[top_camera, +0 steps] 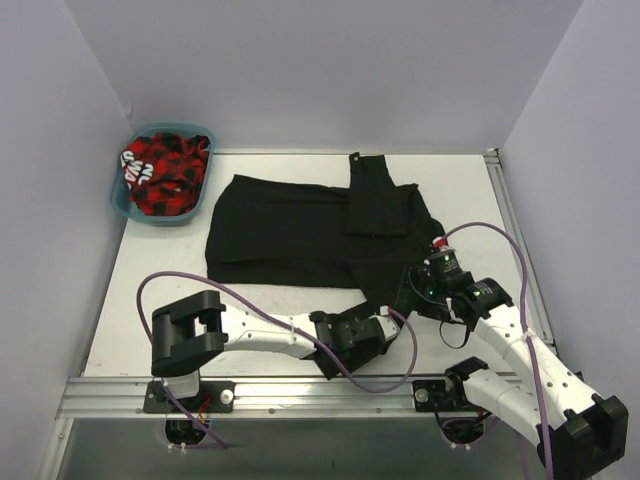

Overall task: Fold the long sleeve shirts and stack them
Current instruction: Fold the shirt

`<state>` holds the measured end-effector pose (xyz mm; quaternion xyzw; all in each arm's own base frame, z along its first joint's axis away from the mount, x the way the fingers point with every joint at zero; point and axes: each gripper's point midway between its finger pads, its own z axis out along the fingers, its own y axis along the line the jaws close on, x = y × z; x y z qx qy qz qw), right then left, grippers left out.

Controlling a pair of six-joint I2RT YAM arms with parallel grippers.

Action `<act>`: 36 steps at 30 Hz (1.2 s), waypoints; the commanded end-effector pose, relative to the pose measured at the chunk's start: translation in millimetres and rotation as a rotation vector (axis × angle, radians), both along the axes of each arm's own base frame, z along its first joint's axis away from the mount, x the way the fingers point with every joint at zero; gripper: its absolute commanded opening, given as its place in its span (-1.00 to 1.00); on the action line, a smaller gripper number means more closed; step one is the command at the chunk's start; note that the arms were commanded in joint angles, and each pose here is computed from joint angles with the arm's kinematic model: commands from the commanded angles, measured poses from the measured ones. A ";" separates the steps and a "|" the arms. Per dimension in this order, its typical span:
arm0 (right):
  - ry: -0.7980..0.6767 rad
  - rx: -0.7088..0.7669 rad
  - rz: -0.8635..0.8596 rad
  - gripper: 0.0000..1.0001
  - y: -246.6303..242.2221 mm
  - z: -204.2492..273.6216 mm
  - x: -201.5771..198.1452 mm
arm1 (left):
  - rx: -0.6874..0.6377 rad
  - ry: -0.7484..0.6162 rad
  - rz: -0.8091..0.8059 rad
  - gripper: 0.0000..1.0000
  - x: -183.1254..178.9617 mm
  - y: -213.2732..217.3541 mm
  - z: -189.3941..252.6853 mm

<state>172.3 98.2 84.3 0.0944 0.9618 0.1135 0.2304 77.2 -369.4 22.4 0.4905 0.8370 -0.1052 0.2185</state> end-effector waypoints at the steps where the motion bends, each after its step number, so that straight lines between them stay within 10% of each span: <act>1: 0.003 -0.025 -0.011 0.75 -4.2 -3.2 0.7 | -0.019 -0.059 0.116 0.12 49.4 15.7 6.1; 9: 0.003 -0.034 -0.012 0.75 -6.4 -6.8 -0.8 | -0.040 -0.021 0.146 -0.22 61.8 15.6 3.2; 14: -0.020 -0.036 -0.017 0.74 -7.8 -3.1 1.6 | -0.076 0.000 0.135 -1.00 58.7 10.5 12.8; 24: -0.011 -0.062 -0.020 0.75 -9.2 -4.6 7.7 | -0.346 0.153 0.196 -1.00 66.6 -3.3 100.6; 36: -0.171 -0.050 -0.015 0.73 -10.5 36.8 26.0 | -0.765 0.321 0.355 -1.00 171.0 0.4 232.8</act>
